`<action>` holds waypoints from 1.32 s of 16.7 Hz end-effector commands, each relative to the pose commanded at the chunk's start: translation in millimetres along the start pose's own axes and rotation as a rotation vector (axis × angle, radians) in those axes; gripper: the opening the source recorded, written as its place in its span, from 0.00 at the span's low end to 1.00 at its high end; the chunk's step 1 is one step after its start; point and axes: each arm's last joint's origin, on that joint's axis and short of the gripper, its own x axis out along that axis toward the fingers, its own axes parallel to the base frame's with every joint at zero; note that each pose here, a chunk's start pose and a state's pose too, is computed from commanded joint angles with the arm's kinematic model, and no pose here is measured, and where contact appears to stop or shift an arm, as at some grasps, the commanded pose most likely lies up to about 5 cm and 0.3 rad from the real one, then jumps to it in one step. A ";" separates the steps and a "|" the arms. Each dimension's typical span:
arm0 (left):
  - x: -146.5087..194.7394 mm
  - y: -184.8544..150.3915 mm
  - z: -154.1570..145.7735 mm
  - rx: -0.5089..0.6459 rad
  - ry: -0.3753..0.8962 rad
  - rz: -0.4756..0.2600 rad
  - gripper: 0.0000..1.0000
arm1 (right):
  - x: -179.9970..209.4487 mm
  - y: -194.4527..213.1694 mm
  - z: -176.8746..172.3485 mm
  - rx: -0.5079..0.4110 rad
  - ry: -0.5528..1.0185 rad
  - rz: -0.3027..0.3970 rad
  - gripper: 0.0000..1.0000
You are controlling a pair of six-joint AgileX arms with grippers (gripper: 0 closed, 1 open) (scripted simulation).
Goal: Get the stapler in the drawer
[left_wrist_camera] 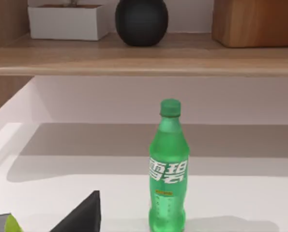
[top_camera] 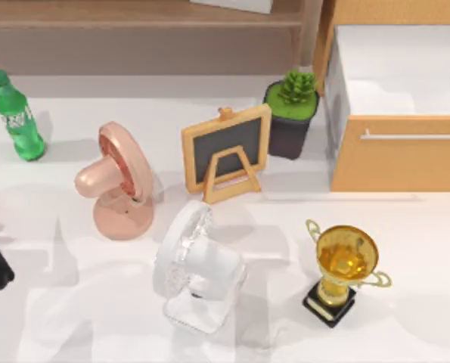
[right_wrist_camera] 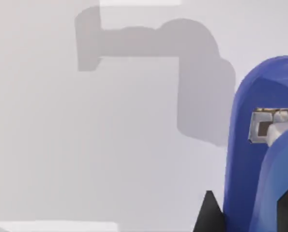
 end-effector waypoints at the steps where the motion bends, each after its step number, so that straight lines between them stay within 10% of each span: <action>1: 0.0 0.0 0.0 0.000 0.000 0.000 1.00 | -2.1 0.1 0.0 0.000 0.000 0.000 0.00; 12: 0.0 0.0 0.0 0.000 0.000 0.000 1.00 | -58.8 -32.4 25.8 0.164 0.017 -0.125 0.00; 22: 0.0 0.0 0.0 0.000 0.000 0.000 1.00 | -144.7 -31.9 261.5 0.280 -0.231 -0.213 0.00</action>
